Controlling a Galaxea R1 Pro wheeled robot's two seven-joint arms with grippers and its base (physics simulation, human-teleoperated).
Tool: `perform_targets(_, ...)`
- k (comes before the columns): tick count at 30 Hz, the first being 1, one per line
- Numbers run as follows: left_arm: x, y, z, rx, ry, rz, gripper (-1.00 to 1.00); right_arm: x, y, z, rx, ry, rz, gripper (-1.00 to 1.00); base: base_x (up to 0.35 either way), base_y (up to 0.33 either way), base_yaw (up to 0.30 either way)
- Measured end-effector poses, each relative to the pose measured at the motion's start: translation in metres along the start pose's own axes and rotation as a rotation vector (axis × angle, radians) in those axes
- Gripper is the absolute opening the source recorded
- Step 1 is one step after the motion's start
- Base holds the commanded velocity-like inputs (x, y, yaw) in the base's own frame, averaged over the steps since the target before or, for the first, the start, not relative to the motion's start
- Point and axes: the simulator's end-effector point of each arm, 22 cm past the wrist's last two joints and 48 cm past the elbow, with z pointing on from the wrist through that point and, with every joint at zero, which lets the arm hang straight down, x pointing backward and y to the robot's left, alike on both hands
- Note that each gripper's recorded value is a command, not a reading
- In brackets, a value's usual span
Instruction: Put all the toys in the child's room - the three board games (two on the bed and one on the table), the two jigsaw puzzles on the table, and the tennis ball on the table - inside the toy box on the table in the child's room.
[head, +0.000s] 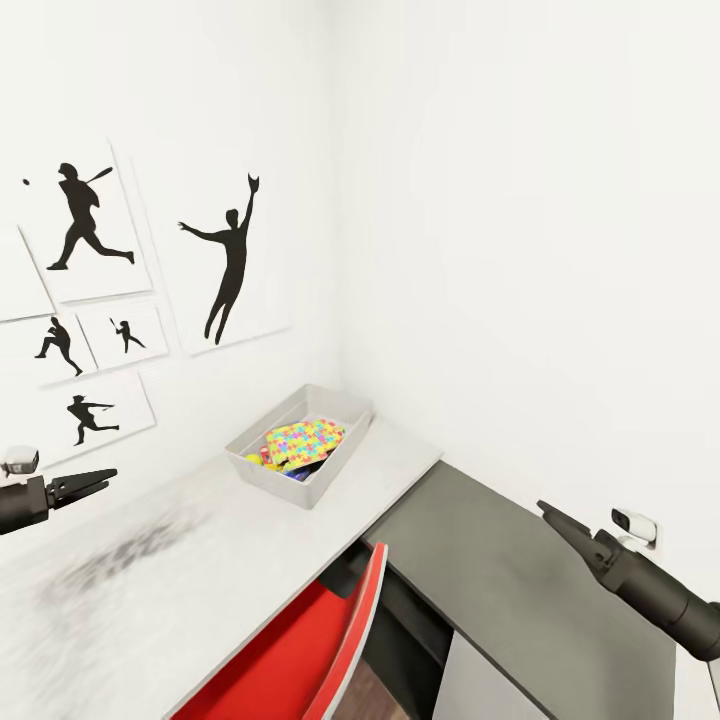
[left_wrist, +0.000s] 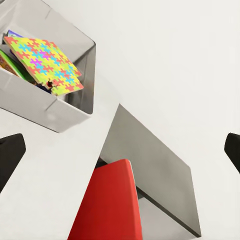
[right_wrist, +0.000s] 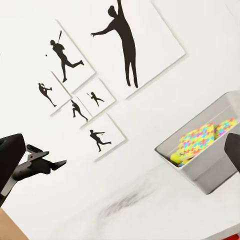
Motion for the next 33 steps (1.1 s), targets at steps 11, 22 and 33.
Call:
perform_targets(11,-0.001,-0.001,0.000,0.002,-0.001,0.002,1.00,0.000,0.001,0.000,-0.002,-0.001,0.006,1.00,-0.045,0.000,-0.068)
perform_targets(22,-0.004,-0.006,-0.003,0.007,-0.009,0.011,1.00,-0.004,0.006,0.000,-0.013,-0.007,-0.004,1.00,-0.273,0.000,-0.205)
perform_targets(33,-0.007,-0.011,-0.006,0.012,-0.017,0.020,1.00,-0.007,0.011,0.000,-0.020,-0.013,-0.015,1.00,-0.318,0.000,-0.211)
